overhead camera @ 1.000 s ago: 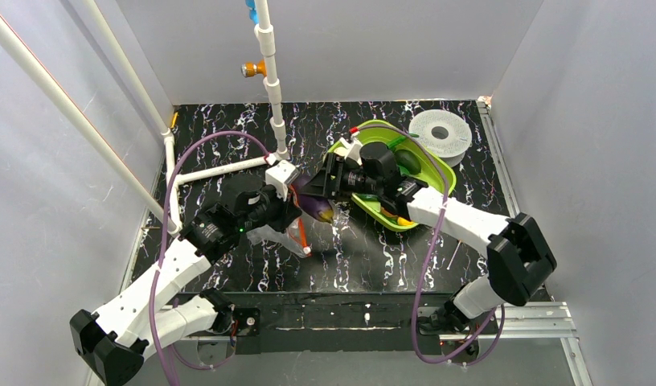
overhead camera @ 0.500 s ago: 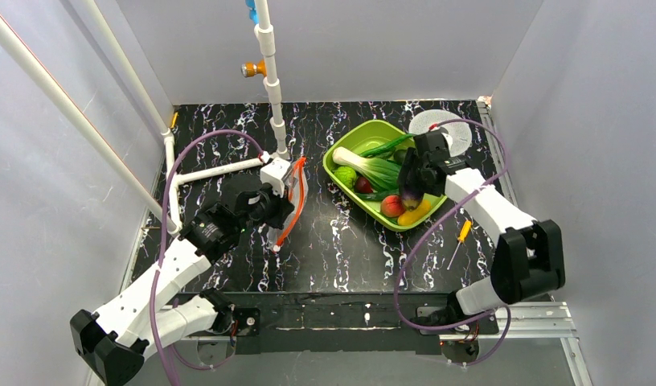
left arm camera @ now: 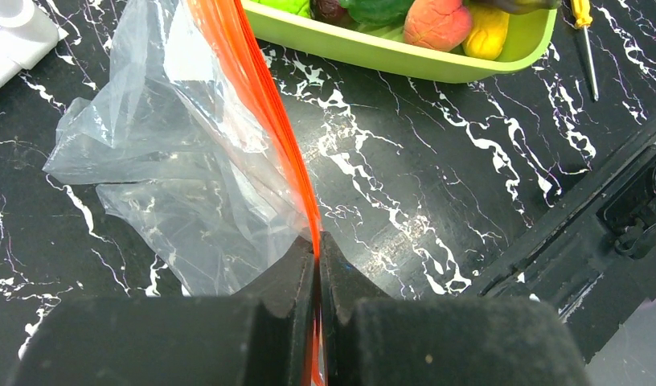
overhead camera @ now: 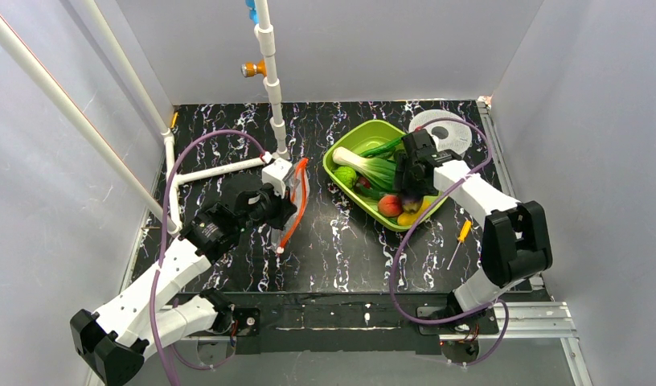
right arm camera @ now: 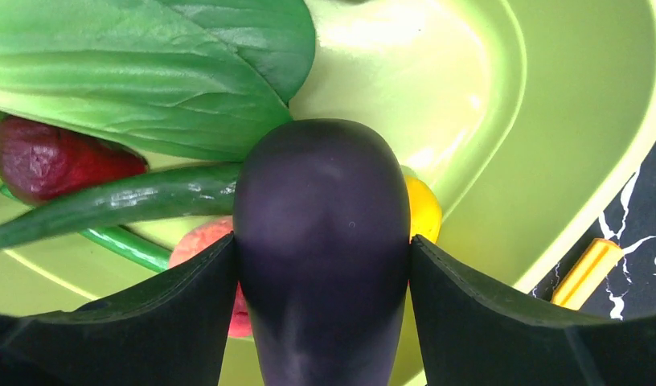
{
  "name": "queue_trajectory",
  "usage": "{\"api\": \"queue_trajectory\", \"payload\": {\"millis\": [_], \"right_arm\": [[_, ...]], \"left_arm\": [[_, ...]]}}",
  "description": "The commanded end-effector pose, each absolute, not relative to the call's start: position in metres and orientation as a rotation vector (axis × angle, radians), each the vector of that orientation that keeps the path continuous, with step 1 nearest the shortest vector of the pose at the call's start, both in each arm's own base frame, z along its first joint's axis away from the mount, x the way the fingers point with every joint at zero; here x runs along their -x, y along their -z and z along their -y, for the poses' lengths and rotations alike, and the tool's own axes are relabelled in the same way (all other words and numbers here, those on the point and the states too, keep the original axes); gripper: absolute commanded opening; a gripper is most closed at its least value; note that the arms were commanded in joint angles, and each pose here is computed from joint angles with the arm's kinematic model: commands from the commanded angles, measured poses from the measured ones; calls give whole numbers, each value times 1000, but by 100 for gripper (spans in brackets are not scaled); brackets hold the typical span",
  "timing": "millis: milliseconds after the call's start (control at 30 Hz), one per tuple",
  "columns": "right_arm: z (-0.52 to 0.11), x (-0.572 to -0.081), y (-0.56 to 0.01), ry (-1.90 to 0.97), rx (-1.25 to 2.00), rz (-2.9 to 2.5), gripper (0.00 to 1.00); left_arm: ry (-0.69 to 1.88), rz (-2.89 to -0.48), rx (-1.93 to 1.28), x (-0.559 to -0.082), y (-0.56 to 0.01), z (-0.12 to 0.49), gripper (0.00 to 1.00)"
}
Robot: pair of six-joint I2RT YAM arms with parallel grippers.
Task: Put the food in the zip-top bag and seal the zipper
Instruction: Place the fake vegetable in the bin, then open the zipper of the food storage bag.
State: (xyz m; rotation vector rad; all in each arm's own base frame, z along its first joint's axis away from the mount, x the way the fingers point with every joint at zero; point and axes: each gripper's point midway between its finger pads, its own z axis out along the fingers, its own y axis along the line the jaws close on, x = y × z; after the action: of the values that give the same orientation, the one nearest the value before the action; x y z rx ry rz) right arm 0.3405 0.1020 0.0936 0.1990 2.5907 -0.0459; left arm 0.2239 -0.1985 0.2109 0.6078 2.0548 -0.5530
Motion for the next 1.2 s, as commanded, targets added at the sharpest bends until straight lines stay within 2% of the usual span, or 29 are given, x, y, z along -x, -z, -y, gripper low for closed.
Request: {"api": "queue_trajectory", "payload": {"millis": [0,133,300,367,467,567,700,833,900,1067,1167], "right_arm": [[-112,-346,-145,71,-89,-2490,88],[-133,-341,-172,19,-32,-2447,97],[-201,-322,-205,-196,126,-2353,98],[-252,-307,-221,-518,214,-2290,96],[-332,-259,-252,-1192,409,-2064,89],[-361,-242,-271,-1422,476,-1891,82],[-395,-231,-267,-1570,541,-1849,72],[-425,-232,-253,-1595,559,-1890,69],[-434,-235,-249,-1589,546,-1916,65],[-445,-252,-234,-1447,448,-2010,42],[-451,-257,-228,-1324,395,-2069,42]], "left_arm": [[576,-2015,-613,-224,-224,202,0],[568,-2020,-614,-224,-223,201,0],[559,-2019,-610,-225,-223,199,0],[559,-2015,-608,-225,-224,199,0],[559,-2007,-604,-225,-226,198,0],[555,-1997,-597,-224,-228,196,0],[550,-1984,-589,-224,-230,195,0],[556,-1979,-587,-224,-232,195,0],[556,-1976,-588,-223,-233,195,0],[547,-1967,-581,-224,-235,193,0],[528,-1964,-569,-225,-237,189,0]]}}
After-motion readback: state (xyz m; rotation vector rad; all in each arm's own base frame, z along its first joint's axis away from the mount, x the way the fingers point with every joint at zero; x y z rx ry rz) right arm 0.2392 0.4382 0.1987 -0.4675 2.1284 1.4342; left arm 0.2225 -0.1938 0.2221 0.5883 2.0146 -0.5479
